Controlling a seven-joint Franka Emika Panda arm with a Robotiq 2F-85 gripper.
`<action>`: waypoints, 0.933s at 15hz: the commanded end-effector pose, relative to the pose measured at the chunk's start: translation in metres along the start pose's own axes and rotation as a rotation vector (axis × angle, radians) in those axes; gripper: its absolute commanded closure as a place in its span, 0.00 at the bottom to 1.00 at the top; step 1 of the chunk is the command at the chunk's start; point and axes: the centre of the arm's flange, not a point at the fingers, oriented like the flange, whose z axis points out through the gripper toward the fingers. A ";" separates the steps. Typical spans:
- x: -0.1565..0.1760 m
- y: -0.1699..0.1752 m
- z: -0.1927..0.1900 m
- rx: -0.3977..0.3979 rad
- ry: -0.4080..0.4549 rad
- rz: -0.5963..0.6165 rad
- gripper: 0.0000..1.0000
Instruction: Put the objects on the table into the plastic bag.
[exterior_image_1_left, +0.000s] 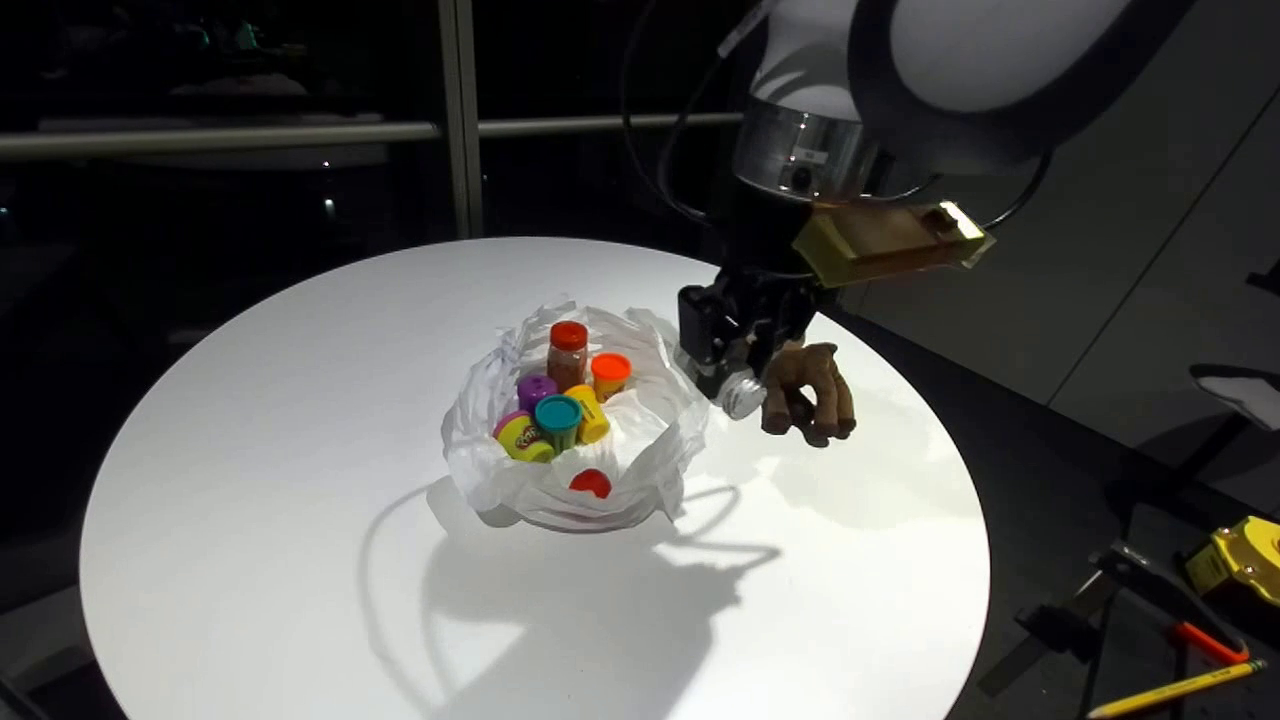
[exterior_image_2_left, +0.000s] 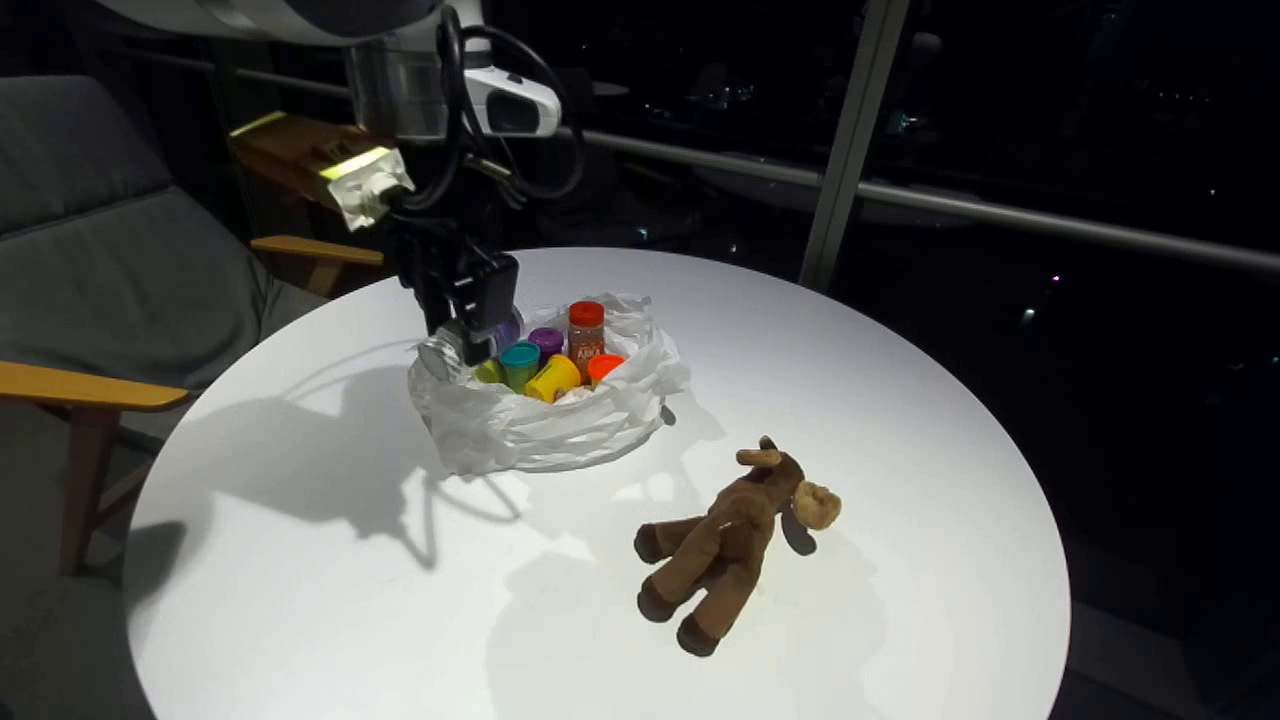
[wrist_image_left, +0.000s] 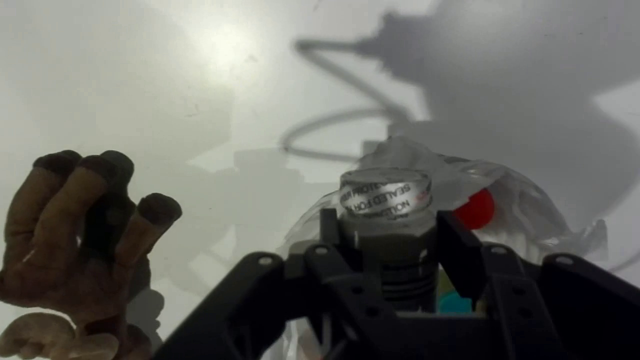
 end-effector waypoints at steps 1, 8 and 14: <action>0.033 -0.032 0.016 0.110 0.002 0.068 0.74; 0.079 -0.036 0.089 0.129 0.085 0.221 0.74; 0.088 -0.013 0.116 0.082 0.121 0.285 0.74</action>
